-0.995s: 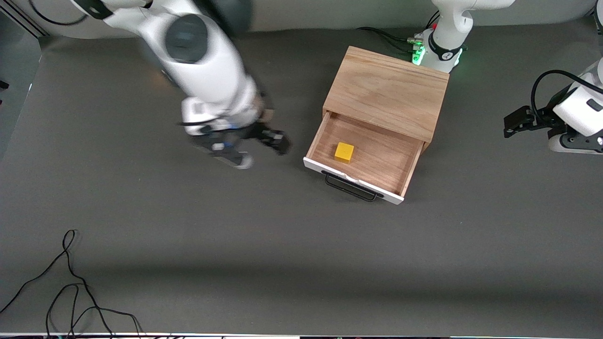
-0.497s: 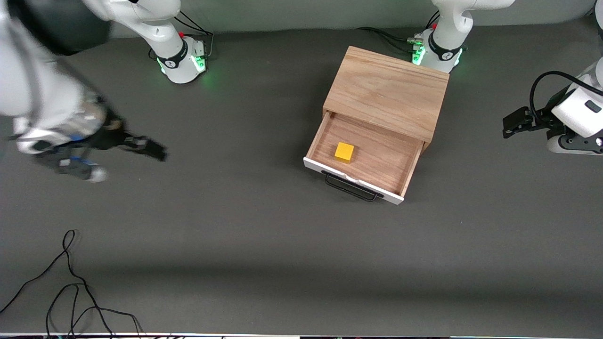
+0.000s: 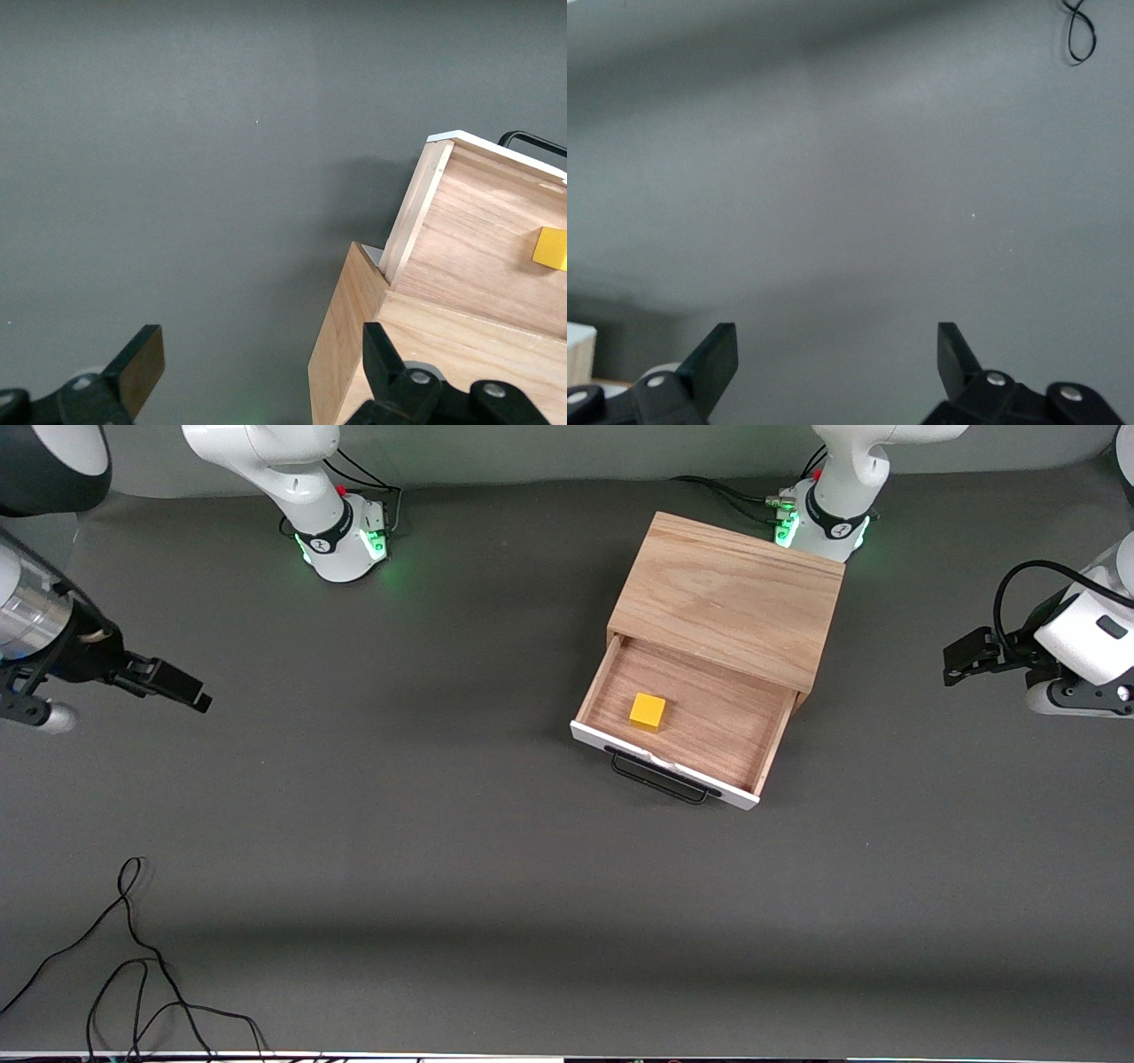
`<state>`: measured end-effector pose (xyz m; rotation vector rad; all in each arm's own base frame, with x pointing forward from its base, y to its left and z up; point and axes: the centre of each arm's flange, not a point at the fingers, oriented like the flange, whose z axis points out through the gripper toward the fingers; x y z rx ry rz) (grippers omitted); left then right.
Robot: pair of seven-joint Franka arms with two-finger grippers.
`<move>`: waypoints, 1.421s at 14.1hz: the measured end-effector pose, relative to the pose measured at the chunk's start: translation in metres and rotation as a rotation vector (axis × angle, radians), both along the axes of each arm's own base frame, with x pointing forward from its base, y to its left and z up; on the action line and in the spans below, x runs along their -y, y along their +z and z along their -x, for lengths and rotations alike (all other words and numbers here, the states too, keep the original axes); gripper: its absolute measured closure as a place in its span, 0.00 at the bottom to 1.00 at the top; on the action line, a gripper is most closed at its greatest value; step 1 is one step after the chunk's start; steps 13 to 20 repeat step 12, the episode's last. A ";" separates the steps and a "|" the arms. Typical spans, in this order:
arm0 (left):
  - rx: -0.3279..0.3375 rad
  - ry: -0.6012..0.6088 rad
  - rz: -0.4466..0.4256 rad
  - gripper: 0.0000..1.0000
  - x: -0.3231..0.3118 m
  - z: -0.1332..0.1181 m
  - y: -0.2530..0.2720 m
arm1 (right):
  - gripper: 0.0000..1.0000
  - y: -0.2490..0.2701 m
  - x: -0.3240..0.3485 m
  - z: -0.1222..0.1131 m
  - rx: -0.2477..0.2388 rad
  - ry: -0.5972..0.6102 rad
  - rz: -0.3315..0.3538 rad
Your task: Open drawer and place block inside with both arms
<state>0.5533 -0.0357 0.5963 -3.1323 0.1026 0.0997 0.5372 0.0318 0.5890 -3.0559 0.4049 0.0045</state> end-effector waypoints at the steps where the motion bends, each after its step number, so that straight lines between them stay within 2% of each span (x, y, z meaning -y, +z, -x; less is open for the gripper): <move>1: -0.001 0.002 0.000 0.00 0.000 0.000 0.000 | 0.00 -0.001 -0.001 0.006 -0.002 0.020 0.001; 3: -0.002 0.002 -0.001 0.00 0.002 0.000 -0.001 | 0.00 -0.002 0.000 0.009 -0.002 0.064 0.003; 6: -0.005 0.002 -0.001 0.00 0.002 0.000 -0.002 | 0.00 -0.007 0.006 0.008 -0.008 0.162 0.043; 11: -0.007 0.003 -0.001 0.00 0.002 -0.001 -0.003 | 0.00 -0.004 0.007 0.011 -0.034 0.173 0.050; 20: -0.007 0.003 -0.001 0.00 0.002 -0.001 -0.003 | 0.00 -0.002 0.007 0.010 -0.034 0.174 0.050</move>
